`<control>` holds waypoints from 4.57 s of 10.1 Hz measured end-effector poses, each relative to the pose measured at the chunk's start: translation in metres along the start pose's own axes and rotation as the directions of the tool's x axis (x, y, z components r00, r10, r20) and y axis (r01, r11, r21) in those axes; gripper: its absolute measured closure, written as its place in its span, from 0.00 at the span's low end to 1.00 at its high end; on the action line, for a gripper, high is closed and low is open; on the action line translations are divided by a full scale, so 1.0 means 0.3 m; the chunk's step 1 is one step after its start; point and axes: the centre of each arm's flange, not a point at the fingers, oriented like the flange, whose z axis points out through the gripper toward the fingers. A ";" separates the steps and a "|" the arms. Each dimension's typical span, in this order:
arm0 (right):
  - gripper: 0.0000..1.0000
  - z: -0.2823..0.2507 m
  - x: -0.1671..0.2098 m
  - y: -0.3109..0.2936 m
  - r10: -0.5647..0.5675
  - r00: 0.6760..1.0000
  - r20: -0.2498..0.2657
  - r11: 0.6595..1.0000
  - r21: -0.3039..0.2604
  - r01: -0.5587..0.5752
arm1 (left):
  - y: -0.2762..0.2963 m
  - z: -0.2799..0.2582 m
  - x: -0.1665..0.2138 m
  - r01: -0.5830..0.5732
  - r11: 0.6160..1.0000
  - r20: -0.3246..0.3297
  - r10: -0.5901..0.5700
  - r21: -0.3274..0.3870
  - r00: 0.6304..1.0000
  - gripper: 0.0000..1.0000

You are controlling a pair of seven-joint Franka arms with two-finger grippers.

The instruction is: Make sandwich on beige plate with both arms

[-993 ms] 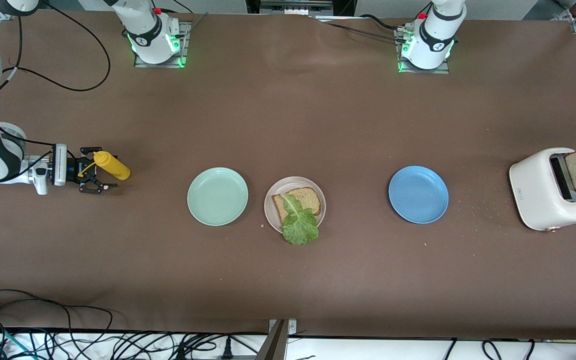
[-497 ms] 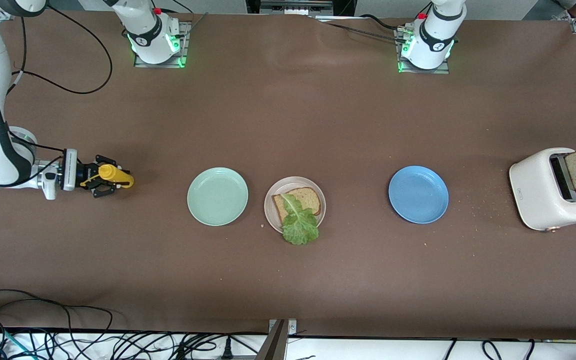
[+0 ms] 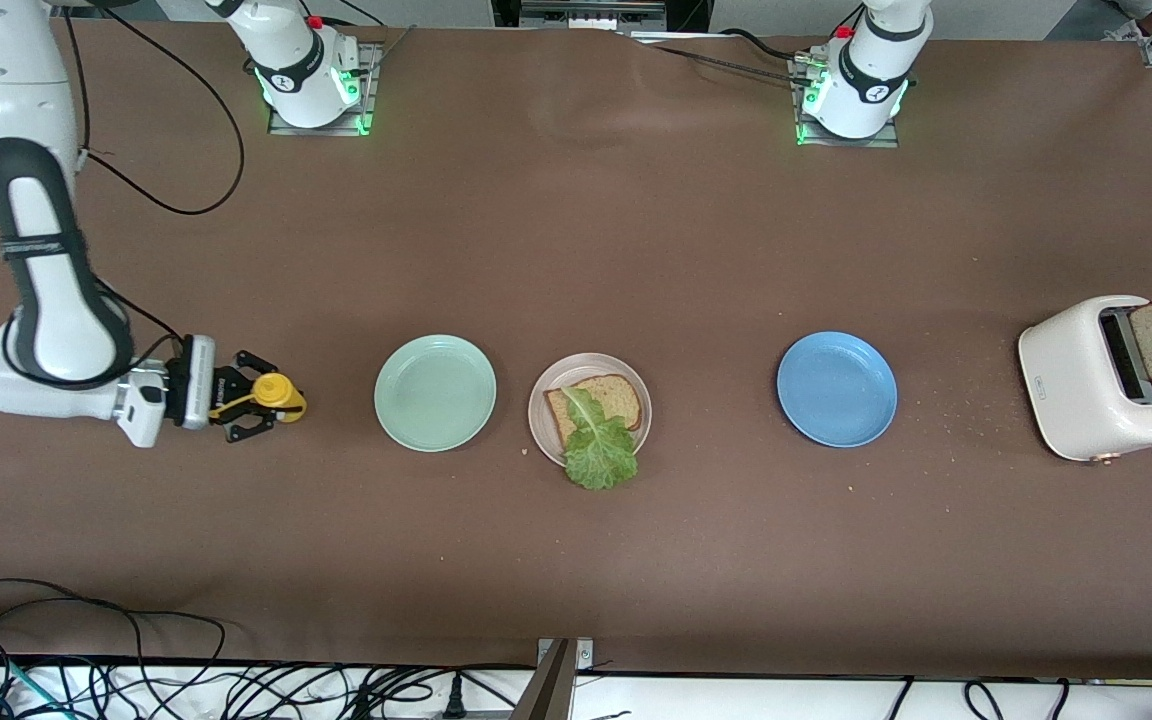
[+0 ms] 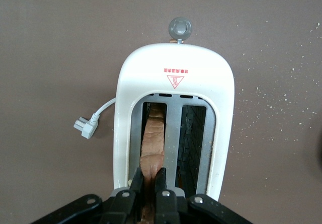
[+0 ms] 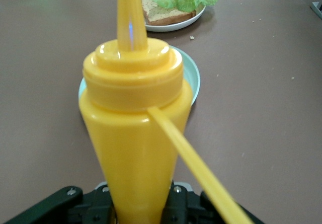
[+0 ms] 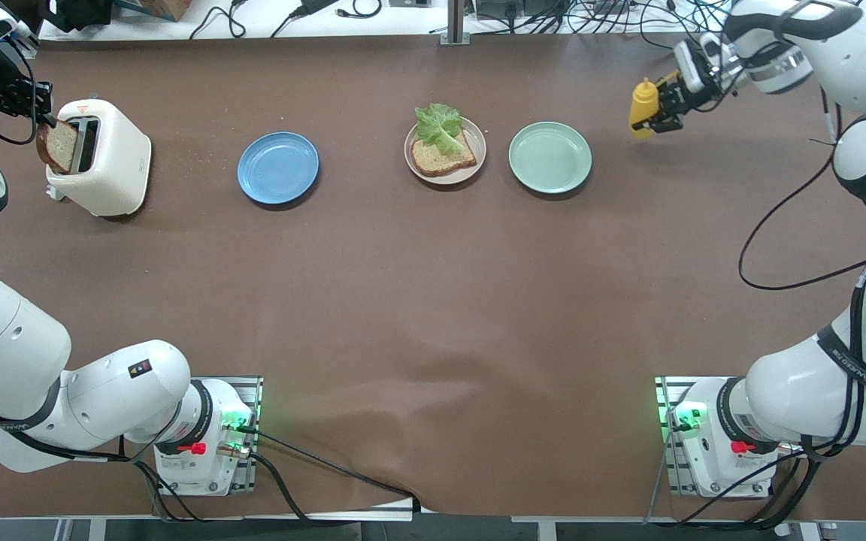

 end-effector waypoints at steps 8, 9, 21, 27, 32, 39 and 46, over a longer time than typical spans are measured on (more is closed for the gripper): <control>0.85 0.402 0.848 -0.020 0.288 0.791 0.539 0.956 -0.212 -0.203 | 0.025 -0.080 0.015 -0.013 1.000 -0.010 0.013 0.002 1.000 0.92; 0.85 0.460 0.883 -0.032 0.279 0.764 0.582 0.955 -0.249 -0.160 | 0.032 -0.124 0.020 -0.017 1.000 -0.012 0.017 0.003 1.000 0.92; 0.85 0.954 0.996 -0.212 0.136 0.470 0.872 0.930 -0.276 0.242 | 0.335 -0.321 0.083 -0.076 0.994 -0.002 0.076 -0.075 0.997 0.92; 0.85 0.799 1.038 -0.136 0.239 0.440 0.866 0.920 -0.346 0.182 | 0.579 -0.334 0.106 -0.013 0.984 0.015 0.016 -0.180 1.000 0.92; 0.85 0.144 0.896 0.053 0.208 0.673 0.710 0.973 -0.221 -0.067 | 0.787 -0.311 0.119 -0.065 0.955 0.029 0.077 -0.289 0.997 0.92; 0.85 -0.345 0.062 0.007 0.128 0.985 0.114 0.987 0.086 -0.139 | 1.212 -0.118 0.120 -0.050 0.804 0.163 0.181 -0.593 0.970 0.92; 0.85 -0.181 -0.480 -0.285 -0.003 0.954 -0.300 0.994 0.102 0.035 | 1.743 0.144 -0.002 0.103 0.591 0.208 0.112 -0.800 0.972 0.92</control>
